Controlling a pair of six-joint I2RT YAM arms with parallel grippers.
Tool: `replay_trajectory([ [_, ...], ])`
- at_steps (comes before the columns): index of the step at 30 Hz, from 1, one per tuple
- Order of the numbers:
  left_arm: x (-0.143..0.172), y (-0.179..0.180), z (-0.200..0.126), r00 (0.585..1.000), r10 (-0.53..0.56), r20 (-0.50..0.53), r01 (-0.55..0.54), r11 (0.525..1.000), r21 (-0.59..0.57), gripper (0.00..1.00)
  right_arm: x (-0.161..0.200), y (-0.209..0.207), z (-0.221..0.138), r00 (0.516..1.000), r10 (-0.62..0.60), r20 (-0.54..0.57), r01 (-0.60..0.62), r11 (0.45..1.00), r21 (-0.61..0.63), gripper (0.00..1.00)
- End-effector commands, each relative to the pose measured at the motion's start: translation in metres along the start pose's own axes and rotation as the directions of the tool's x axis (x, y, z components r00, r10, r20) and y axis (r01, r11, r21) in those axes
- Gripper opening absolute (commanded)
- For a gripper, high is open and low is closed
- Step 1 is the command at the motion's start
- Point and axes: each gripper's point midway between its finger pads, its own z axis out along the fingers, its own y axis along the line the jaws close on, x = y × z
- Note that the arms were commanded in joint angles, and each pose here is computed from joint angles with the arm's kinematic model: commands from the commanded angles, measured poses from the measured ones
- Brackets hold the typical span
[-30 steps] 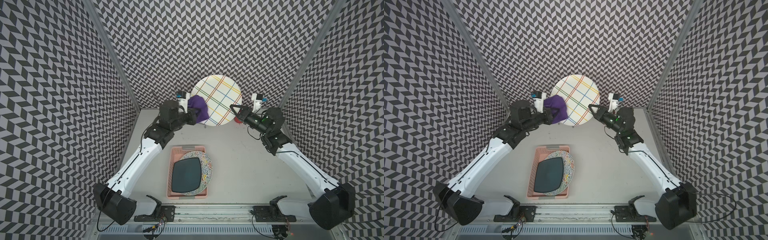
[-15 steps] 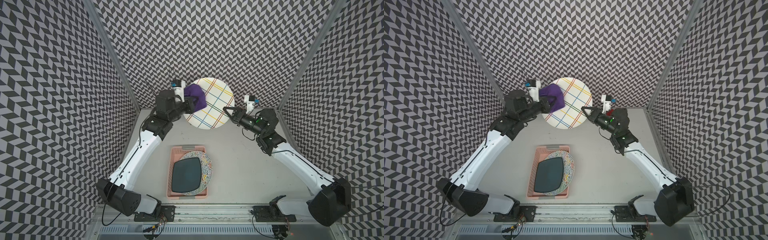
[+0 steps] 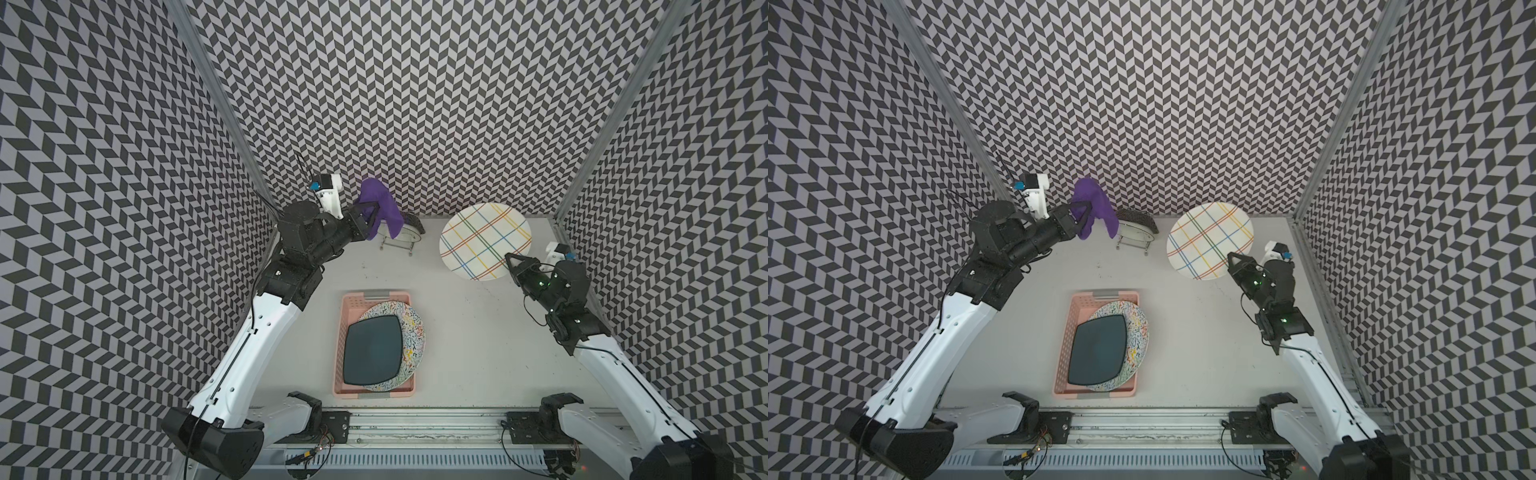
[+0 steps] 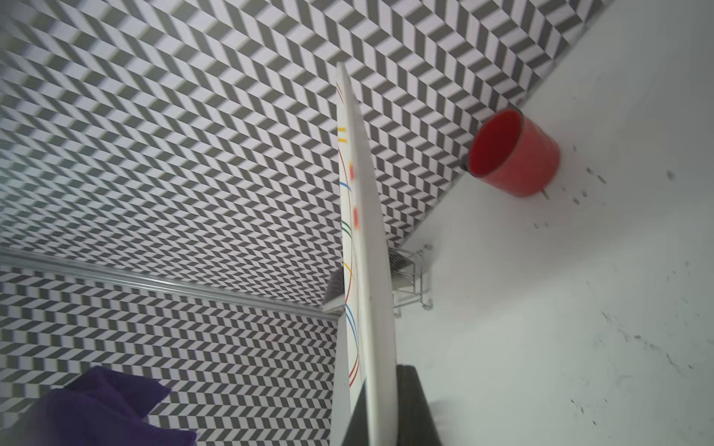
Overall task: Wipe the wet plate dry
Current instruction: Place the plate at the center of the board.
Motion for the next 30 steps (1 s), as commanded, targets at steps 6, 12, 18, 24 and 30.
replay_trajectory([
  [6, 0.032, -0.018, 0.009, 0.993, 0.097, -0.073, -0.095, 0.995, 0.029, 0.00, 0.038, -0.025, 0.044, 0.984, -0.034, -0.176, 0.028, 0.999, -0.037, 0.00],
  [12, 0.041, -0.016, 0.013, 0.991, 0.094, -0.092, -0.092, 0.995, 0.025, 0.00, 0.065, -0.056, 0.067, 0.962, -0.031, -0.270, 0.034, 0.999, 0.005, 0.00],
  [18, 0.039, -0.014, 0.013, 0.991, 0.101, -0.087, -0.101, 0.995, 0.008, 0.00, 0.101, -0.104, 0.074, 0.927, -0.010, -0.375, 0.055, 0.992, 0.110, 0.00],
  [24, 0.042, -0.012, 0.015, 0.991, 0.100, -0.094, -0.100, 0.995, 0.003, 0.00, 0.127, -0.159, 0.065, 0.891, 0.003, -0.453, 0.130, 0.956, 0.262, 0.30],
  [30, 0.045, -0.013, 0.017, 0.987, 0.119, -0.109, -0.118, 0.993, 0.020, 0.00, 0.120, -0.176, 0.057, 0.881, -0.057, -0.470, 0.242, 0.907, 0.344, 0.58],
])
